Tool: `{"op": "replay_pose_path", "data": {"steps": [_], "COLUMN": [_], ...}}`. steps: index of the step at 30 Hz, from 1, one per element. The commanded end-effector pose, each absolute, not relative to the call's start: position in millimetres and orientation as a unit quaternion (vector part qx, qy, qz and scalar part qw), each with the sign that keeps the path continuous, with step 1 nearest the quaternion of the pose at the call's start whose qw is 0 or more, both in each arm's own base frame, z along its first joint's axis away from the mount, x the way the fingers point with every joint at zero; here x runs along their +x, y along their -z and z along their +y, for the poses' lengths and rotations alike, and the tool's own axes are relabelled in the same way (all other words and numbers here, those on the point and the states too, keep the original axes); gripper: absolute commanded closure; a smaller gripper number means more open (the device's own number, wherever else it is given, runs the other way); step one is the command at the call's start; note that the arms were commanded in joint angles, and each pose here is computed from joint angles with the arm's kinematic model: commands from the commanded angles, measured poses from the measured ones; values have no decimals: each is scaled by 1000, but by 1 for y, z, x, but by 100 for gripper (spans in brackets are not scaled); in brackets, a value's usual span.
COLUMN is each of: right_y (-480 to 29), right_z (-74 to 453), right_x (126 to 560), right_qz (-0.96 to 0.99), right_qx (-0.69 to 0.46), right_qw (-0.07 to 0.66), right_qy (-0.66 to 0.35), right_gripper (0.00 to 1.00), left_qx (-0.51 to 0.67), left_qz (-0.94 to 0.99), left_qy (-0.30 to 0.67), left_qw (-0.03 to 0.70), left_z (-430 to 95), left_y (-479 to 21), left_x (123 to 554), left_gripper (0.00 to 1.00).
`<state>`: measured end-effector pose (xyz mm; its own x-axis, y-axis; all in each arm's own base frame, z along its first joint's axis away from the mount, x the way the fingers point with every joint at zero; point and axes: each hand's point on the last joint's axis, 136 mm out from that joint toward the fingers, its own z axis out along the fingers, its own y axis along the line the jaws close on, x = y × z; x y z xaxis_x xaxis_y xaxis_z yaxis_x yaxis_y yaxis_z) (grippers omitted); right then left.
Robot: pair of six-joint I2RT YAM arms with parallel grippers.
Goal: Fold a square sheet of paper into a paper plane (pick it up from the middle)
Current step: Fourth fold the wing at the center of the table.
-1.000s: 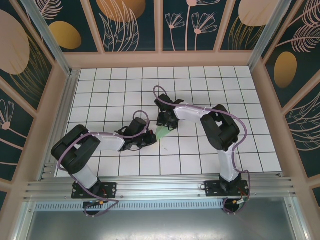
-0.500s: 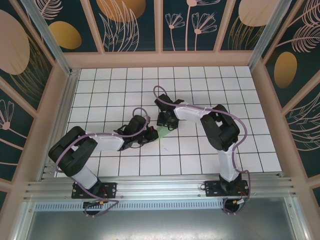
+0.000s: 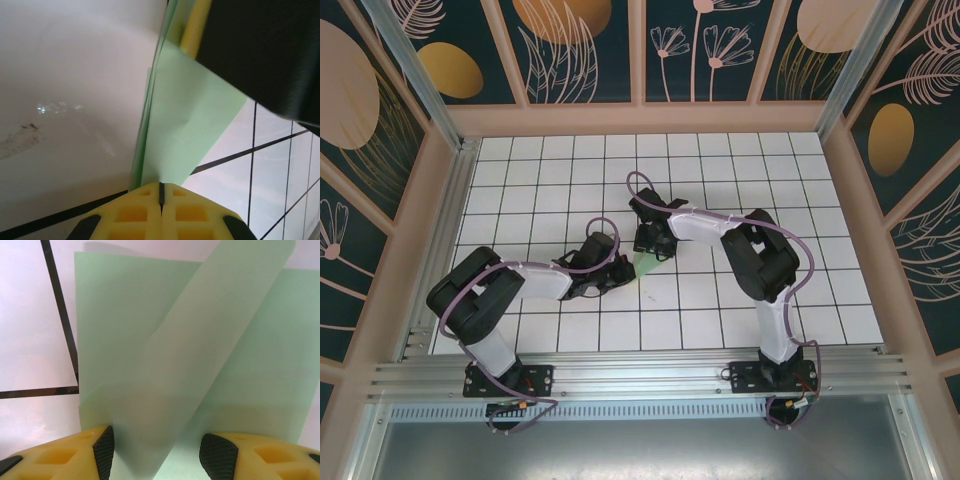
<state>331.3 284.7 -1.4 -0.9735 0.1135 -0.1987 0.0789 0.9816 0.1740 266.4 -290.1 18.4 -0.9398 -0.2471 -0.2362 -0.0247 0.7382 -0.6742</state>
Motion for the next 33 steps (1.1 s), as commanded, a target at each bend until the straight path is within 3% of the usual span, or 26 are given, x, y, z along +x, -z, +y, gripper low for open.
{"op": "replay_pose_path", "data": {"steps": [1, 13, 17, 23, 33], "right_y": [128, 124, 126, 130, 130], "right_z": [200, 204, 203, 200, 200], "right_x": [260, 265, 265, 261, 260], "right_qz": [994, 995, 994, 994, 994], "right_qx": [58, 59, 59, 60, 61], "right_qw": [-35, -31, -31, -37, -37], "right_qy": [86, 79, 82, 88, 87], "right_gripper": [42, 42, 42, 42, 42], "left_qx": [-69, -74, -69, -53, -58], "left_qz": [924, 948, 943, 907, 922], "left_qy": [344, 276, 289, 381, 355], "left_qw": [154, 141, 153, 171, 141], "left_z": [-289, -263, -269, -298, -291], "left_y": [-14, 11, -1, -48, -19], "left_x": [267, 255, 261, 268, 259], "left_gripper": [99, 100, 100, 97, 97]}}
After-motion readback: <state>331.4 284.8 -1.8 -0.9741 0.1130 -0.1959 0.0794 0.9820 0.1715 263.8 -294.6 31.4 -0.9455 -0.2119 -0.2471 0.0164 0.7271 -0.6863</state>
